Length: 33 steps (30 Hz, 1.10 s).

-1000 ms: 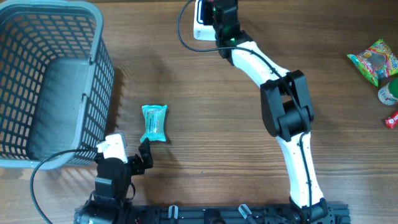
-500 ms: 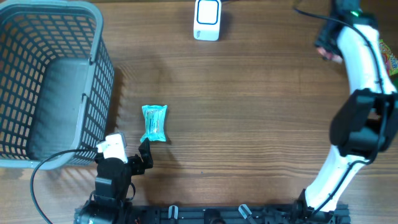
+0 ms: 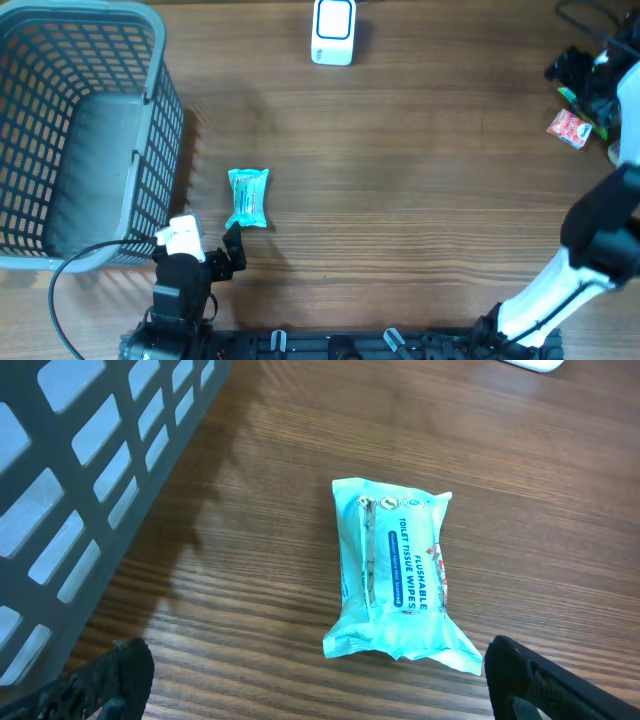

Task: Scan the item barcode
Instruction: 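Reach the right gripper to the light-blue wipes pack and grasp it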

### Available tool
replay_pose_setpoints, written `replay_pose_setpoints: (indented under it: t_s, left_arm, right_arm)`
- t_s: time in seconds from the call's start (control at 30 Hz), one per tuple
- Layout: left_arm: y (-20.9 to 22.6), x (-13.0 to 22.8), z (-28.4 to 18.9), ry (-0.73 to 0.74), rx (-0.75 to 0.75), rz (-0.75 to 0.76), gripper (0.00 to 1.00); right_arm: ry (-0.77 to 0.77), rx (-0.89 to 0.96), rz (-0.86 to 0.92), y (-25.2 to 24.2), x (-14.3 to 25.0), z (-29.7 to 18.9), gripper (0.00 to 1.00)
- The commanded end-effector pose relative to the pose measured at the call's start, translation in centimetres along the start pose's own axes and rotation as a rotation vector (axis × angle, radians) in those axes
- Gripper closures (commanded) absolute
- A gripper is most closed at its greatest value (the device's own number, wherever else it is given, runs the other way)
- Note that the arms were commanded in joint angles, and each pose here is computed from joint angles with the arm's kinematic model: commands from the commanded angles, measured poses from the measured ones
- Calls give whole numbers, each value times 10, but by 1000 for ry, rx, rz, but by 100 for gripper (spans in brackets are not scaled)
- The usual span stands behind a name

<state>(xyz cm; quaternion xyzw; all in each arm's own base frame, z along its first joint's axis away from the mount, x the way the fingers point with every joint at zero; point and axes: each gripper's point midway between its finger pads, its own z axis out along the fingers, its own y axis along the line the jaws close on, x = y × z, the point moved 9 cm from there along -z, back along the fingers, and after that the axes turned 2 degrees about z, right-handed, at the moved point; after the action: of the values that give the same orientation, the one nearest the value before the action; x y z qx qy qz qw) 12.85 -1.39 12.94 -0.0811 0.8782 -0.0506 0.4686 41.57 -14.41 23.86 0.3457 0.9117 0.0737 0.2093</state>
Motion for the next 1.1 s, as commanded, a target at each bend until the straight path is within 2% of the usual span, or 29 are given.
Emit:
replay_pose_setpoints:
  t_s: [0.0, 0.1, 0.23, 0.33, 0.47, 0.57, 0.7, 0.83, 0.97, 1.0, 1.07]
  left_arm:
    - [2, 1, 1, -2, -14, 5, 0]
    - [2, 1, 1, -2, -15, 5, 0]
    - [2, 1, 1, -2, -15, 5, 0]
    - [2, 1, 1, -2, -15, 5, 0]
    - [2, 1, 1, -2, -14, 5, 0]
    - [2, 1, 1, -2, -15, 5, 0]
    - [2, 1, 1, -2, -14, 5, 0]
    - [2, 1, 1, -2, -14, 5, 0]
    - [2, 1, 1, -2, -14, 5, 0]
    - [2, 1, 1, -2, -15, 5, 0]
    - [2, 1, 1, -2, -14, 5, 0]
  right_arm:
    - [134, -294, -159, 87, 54, -47, 0]
    - [283, -301, -294, 132, 113, -35, 0]
    - [525, -375, -520, 188, 225, -13, 0]
    - [647, -490, -675, 222, 305, 2, 0]
    - [730, -505, -679, 253, 396, 30, 0]
    - [755, -515, -687, 265, 437, 40, 0]
    - [710, -511, -664, 275, 463, 46, 0]
    - [630, -328, -597, 261, 468, 71, 0]
    - [639, -301, -584, 258, 475, 84, 3]
    - [650, -277, -561, 255, 480, 91, 13]
    - [659, -234, -550, 249, 489, 104, 40]
